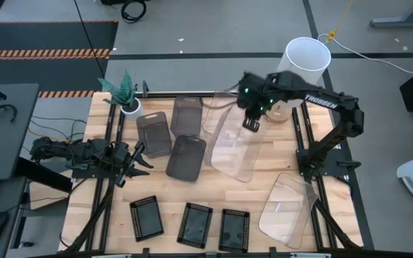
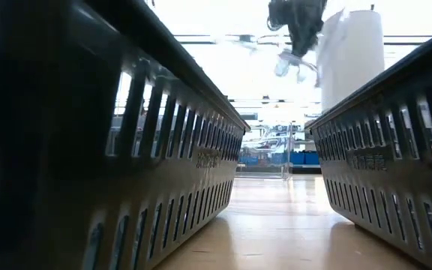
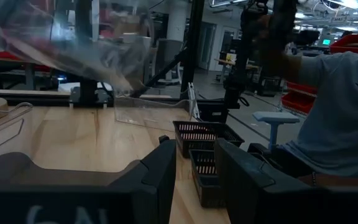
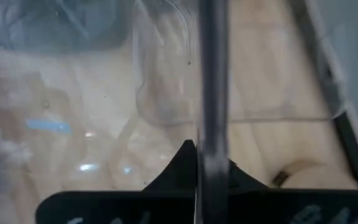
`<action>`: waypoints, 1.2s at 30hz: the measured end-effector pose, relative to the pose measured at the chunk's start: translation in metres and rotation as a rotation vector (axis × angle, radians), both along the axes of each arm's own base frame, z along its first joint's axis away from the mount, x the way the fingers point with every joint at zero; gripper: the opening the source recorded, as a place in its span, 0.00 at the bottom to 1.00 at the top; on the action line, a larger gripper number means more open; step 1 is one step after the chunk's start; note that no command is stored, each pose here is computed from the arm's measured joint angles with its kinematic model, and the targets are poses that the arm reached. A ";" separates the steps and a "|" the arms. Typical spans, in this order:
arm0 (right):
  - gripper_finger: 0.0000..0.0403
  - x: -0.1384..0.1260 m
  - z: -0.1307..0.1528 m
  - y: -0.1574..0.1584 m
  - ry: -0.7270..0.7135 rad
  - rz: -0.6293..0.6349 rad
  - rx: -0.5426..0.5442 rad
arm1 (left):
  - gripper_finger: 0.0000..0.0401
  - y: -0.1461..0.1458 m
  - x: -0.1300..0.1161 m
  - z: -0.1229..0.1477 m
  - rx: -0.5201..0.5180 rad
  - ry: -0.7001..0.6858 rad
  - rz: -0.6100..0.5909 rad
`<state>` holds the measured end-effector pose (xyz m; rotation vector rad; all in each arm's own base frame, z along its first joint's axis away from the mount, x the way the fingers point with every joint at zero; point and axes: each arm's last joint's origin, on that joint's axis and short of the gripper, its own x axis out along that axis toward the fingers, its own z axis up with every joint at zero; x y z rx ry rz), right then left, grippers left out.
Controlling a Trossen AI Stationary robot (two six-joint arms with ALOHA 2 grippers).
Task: Stack baskets by color
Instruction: Stack the middle transparent bin on the top transparent bin
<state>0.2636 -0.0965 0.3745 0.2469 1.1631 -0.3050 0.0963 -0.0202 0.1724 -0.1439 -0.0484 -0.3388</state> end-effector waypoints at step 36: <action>0.01 0.040 -0.007 -0.149 0.163 0.052 -0.236 | 0.29 0.000 0.000 0.000 0.000 0.000 0.000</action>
